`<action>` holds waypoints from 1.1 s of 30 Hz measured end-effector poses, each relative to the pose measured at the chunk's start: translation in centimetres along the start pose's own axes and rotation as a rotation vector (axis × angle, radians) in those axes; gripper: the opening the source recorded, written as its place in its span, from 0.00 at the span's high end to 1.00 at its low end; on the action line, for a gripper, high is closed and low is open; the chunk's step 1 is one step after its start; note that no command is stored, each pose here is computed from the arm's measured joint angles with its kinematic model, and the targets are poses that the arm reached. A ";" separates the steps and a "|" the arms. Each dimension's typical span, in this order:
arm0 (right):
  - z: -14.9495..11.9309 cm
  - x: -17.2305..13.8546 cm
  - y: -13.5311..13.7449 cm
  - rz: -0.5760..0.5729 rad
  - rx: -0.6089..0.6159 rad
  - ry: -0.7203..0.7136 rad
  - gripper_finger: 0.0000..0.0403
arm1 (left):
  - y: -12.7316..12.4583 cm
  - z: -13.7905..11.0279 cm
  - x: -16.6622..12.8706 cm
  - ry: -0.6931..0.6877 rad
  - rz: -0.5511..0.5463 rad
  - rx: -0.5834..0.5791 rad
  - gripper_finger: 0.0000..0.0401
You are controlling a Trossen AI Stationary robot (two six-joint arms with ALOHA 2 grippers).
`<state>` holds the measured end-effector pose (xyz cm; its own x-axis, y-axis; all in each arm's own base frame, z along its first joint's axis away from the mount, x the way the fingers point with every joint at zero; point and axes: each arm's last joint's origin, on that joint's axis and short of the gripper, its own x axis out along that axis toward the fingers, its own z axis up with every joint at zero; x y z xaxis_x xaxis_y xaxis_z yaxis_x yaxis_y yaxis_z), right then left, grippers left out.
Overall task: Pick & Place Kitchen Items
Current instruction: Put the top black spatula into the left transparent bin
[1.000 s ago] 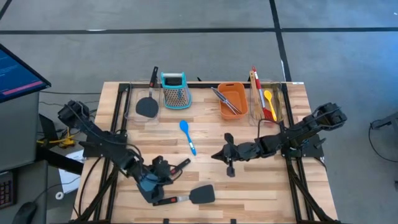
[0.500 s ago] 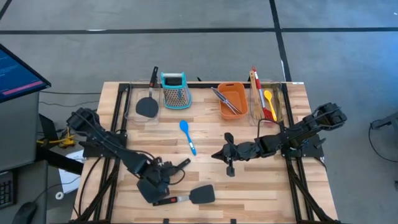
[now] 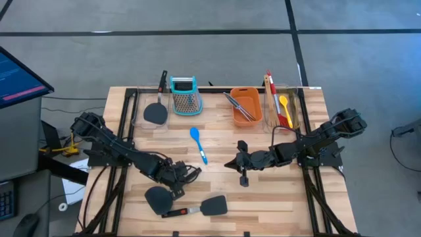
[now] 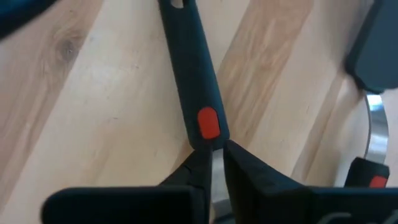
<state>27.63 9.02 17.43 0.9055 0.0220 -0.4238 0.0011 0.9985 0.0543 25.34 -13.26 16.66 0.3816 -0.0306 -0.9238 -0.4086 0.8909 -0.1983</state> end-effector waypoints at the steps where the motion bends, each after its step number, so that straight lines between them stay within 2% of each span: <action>1: 0.0 0.0 0.0 -0.001 -0.001 0.004 1.00 | 0.0 0.0 0.0 -0.001 0.000 0.017 0.91; 12: -0.2 0.0 0.0 -0.004 -0.007 0.023 1.00 | -0.1 -0.1 0.0 0.025 -0.023 0.031 0.65; 17: -0.2 0.0 0.0 -0.004 -0.031 0.024 1.00 | -0.1 -0.1 0.0 0.027 -0.024 0.028 0.56; 26: -0.2 0.0 0.0 -0.004 -0.032 0.023 1.00 | 0.0 0.0 0.0 0.004 -0.006 0.027 0.47; 33: -0.2 0.0 0.0 -0.003 -0.032 0.023 1.00 | 0.3 -0.3 0.3 0.001 0.009 -0.035 0.47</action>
<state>27.52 9.02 17.22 0.8953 0.0194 -0.4450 -0.0099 0.9997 0.0237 25.09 -13.12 16.21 0.3769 -0.0227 -0.9260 -0.4406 0.8750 -0.2008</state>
